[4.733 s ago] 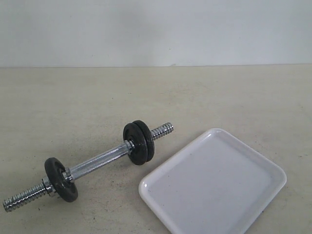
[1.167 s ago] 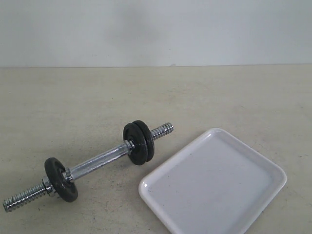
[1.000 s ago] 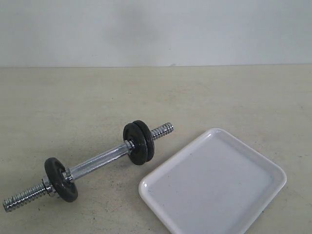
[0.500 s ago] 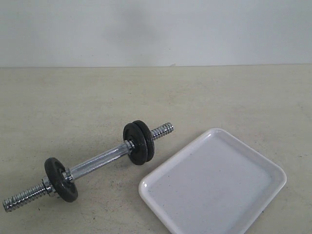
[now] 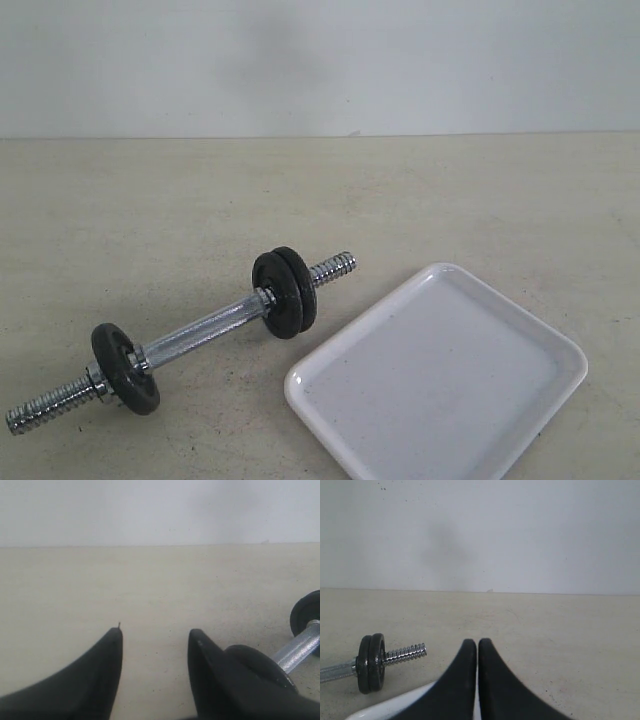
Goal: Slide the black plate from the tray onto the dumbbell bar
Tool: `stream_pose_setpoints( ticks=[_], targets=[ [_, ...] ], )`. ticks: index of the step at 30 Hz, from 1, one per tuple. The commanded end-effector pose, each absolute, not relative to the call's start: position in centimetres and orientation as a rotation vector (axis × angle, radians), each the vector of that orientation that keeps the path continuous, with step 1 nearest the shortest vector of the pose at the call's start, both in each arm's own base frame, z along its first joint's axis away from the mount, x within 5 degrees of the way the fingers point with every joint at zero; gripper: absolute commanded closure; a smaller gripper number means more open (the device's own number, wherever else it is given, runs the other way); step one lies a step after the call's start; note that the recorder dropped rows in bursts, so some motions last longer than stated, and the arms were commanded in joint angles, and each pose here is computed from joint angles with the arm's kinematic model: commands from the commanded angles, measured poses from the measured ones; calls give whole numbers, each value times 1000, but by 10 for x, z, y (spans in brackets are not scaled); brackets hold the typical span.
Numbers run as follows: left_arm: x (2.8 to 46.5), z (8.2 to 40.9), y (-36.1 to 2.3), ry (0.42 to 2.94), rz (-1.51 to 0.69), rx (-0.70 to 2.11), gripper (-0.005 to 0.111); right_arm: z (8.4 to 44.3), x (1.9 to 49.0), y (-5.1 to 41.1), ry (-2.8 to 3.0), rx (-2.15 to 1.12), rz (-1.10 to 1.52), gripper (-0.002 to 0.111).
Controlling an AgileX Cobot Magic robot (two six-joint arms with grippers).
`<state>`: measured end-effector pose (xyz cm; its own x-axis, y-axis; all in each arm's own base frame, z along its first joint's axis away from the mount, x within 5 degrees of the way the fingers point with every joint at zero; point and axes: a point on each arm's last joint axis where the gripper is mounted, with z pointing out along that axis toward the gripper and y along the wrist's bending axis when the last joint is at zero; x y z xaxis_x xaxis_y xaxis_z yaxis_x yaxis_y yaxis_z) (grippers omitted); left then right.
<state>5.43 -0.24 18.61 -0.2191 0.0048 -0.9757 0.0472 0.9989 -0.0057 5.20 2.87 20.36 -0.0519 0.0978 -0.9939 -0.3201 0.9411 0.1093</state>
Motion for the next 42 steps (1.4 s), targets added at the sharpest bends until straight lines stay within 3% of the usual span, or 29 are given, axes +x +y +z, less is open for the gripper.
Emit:
stream_pose_setpoints(
  ticks=[1, 42],
  targets=[
    [54, 187, -3, 1778, -78, -9, 67, 204, 52, 28, 1582, -174, 335, 108],
    [55, 187, -1, 1776, -17, 2, 67, 205, 52, 26, 1576, -156, 319, 108]
  ],
)
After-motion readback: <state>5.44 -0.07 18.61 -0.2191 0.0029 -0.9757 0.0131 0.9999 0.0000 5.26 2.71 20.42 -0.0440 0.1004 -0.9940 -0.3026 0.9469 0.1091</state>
